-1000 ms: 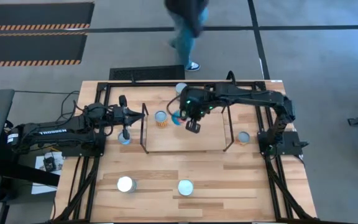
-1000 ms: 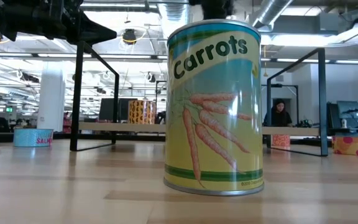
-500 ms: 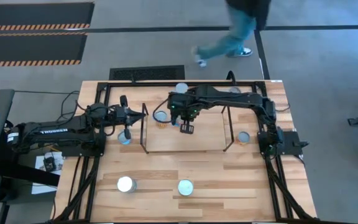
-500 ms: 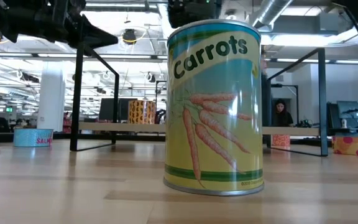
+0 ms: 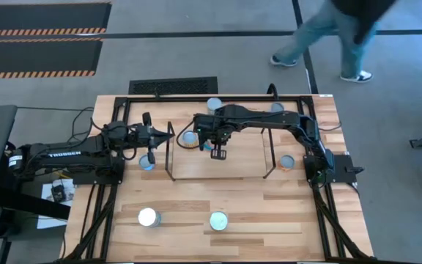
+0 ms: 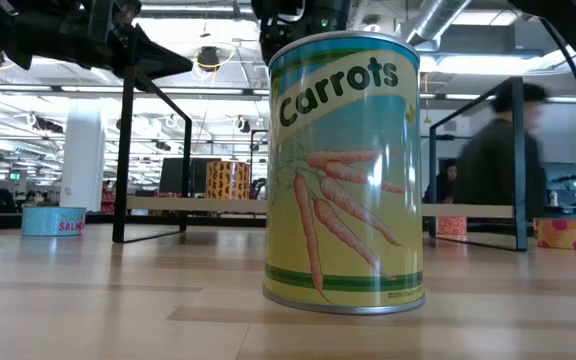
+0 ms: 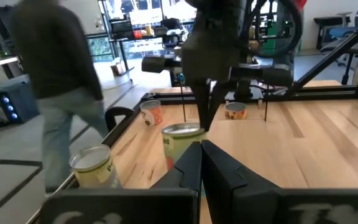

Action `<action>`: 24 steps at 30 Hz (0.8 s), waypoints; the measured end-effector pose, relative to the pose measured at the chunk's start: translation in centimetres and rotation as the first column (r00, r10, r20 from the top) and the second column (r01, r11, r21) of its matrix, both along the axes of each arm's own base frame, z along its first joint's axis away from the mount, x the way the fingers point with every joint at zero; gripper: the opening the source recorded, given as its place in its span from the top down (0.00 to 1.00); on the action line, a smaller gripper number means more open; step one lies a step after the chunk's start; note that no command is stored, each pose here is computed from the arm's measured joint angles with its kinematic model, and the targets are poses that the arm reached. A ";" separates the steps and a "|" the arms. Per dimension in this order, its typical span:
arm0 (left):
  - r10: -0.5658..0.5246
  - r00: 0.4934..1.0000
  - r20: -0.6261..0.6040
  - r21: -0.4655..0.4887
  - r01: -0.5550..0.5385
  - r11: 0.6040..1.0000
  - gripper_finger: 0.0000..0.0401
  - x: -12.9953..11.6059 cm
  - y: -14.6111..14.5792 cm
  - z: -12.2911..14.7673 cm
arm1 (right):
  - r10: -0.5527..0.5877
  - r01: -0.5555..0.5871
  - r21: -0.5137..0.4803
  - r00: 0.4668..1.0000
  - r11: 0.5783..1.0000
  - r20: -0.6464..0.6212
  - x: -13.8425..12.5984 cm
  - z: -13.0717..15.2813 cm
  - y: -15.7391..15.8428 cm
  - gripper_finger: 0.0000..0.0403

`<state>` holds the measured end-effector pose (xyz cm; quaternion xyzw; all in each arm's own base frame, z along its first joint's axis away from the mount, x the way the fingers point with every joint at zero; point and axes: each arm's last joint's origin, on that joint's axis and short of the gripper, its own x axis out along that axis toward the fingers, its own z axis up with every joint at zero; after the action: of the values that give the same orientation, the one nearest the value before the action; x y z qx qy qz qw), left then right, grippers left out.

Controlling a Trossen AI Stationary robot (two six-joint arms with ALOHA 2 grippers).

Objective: Pick and place cans onto a shelf
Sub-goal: Put the tomatoes can on the shelf

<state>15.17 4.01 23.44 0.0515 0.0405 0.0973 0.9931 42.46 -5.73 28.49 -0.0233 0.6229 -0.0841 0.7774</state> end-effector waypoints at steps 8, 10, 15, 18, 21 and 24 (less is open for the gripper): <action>0.000 1.000 0.000 -0.001 0.000 1.000 1.00 0.0 0.0 0.0 | 0.000 0.000 -0.001 1.000 1.000 -0.001 0.2 -0.3 0.0 0.91; 0.000 1.000 0.000 -0.001 0.000 1.000 1.00 0.0 0.0 0.0 | 0.000 0.000 0.000 1.000 1.000 -0.001 0.2 -0.3 0.0 0.89; 0.000 1.000 0.001 -0.005 0.000 1.000 1.00 0.0 0.0 0.0 | 0.000 0.000 0.000 1.000 1.000 0.002 0.2 -0.3 0.0 0.86; 0.000 1.000 0.001 -0.005 0.000 1.000 1.00 0.0 0.0 0.0 | 0.001 -0.001 -0.003 1.000 1.000 0.023 0.4 -0.3 0.0 0.85; 0.000 1.000 0.001 -0.006 0.000 1.000 1.00 0.0 0.0 0.0 | 0.009 -0.008 -0.005 0.999 1.000 0.046 0.7 -0.2 -0.1 0.84; 0.000 1.000 0.001 -0.007 0.000 1.000 1.00 0.0 0.0 0.0 | 0.026 -0.026 -0.010 0.998 1.000 0.052 0.7 -0.2 -0.1 0.84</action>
<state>15.17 4.00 23.44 0.0481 0.0402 0.0973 0.9933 43.19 -5.80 28.30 -0.0327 0.6017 -0.0772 0.7943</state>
